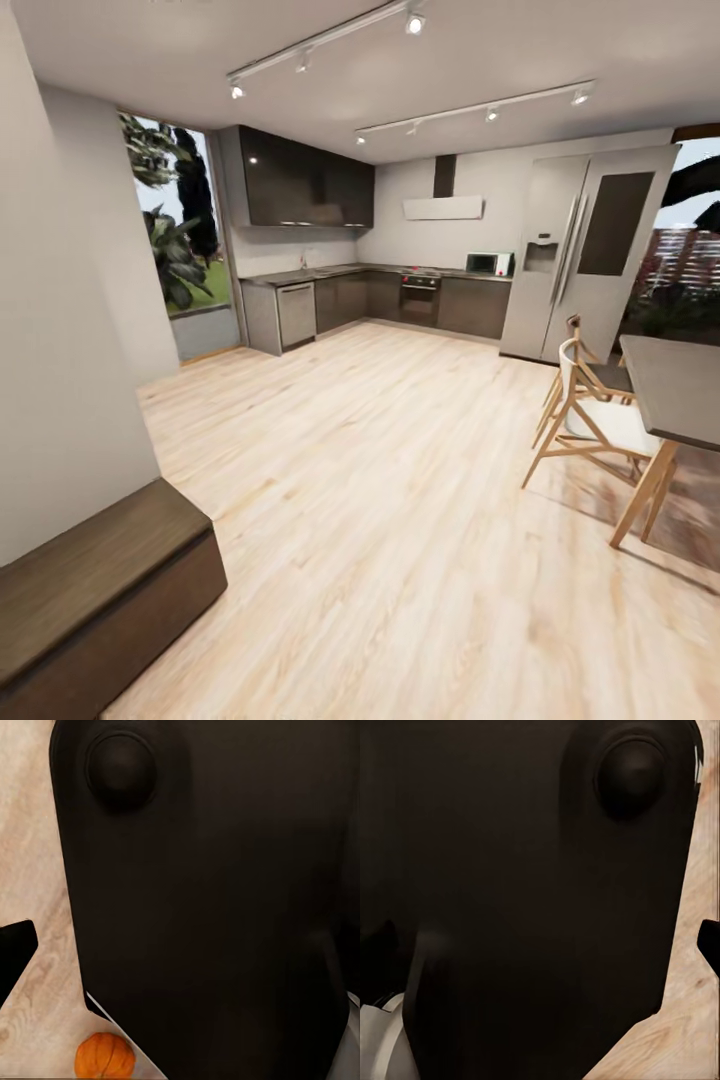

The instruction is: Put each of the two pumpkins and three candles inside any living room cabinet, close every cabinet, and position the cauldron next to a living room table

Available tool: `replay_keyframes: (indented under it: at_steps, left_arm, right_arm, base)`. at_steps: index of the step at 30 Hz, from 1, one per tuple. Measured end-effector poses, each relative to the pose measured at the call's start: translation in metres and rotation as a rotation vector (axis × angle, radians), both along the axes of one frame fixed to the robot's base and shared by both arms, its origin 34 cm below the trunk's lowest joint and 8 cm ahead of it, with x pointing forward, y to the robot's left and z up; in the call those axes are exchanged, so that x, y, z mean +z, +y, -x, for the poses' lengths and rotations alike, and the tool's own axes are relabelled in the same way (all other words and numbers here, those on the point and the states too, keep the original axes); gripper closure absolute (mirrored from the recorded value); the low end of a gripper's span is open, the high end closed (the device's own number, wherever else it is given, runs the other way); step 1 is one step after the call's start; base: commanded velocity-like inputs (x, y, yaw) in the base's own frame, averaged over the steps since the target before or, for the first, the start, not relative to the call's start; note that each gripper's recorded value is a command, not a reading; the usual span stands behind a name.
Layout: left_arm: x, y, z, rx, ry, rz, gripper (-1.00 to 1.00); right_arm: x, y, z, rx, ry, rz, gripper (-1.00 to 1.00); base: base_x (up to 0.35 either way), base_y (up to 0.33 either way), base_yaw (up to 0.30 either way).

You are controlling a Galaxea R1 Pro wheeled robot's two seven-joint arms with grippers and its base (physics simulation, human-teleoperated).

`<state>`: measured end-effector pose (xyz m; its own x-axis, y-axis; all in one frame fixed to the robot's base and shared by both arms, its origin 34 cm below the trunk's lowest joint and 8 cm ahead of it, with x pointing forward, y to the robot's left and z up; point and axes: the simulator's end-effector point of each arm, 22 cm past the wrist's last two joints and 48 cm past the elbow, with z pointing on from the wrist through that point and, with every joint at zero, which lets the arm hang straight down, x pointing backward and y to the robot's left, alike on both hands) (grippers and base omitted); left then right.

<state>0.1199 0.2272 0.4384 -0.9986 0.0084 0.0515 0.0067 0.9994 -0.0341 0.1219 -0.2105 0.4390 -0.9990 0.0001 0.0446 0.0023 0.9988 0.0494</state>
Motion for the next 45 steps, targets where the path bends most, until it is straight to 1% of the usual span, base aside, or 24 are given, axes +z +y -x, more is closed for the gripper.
replay_keyframes:
  at_steps: [10, 19, 35, 37, 41, 45]
  left_arm:
    - [0.0, -0.001, 0.0, 0.0, 0.0, 0.001, -1.0]
    - [0.0, -0.001, 0.0, -0.001, 0.0, 0.001, -1.0]
    - [0.0, -0.001, 0.0, -0.002, -0.001, 0.001, -1.0]
    - [0.0, 0.0, -0.002, -0.002, -0.009, 0.001, -1.0]
    - [0.0, -0.001, -0.012, -0.001, -0.052, 0.002, -1.0]
    - [0.0, -0.001, -0.015, 0.0, -0.066, 0.001, -1.0]
  right_arm:
    - [0.0, 0.001, 0.0, 0.002, 0.0, -0.001, -1.0]
    - [0.0, 0.001, 0.0, 0.0, -0.001, -0.001, -1.0]
    - [0.0, 0.002, 0.0, 0.0, -0.002, -0.003, -1.0]
    - [0.0, 0.002, 0.0, 0.0, -0.002, -0.003, -1.0]
    - [0.0, 0.001, 0.0, -0.001, -0.001, -0.001, -1.0]
    - [0.0, 0.001, 0.0, -0.002, -0.002, -0.001, -1.0]
  base:
    - [0.0, -0.075, 0.285]
    - [0.0, -0.144, 0.287]
    - [-0.066, -0.273, 0.287]
    - [-0.028, -0.294, 0.287]
    - [0.035, -0.293, 0.287]
    - [0.131, -0.216, 0.287]
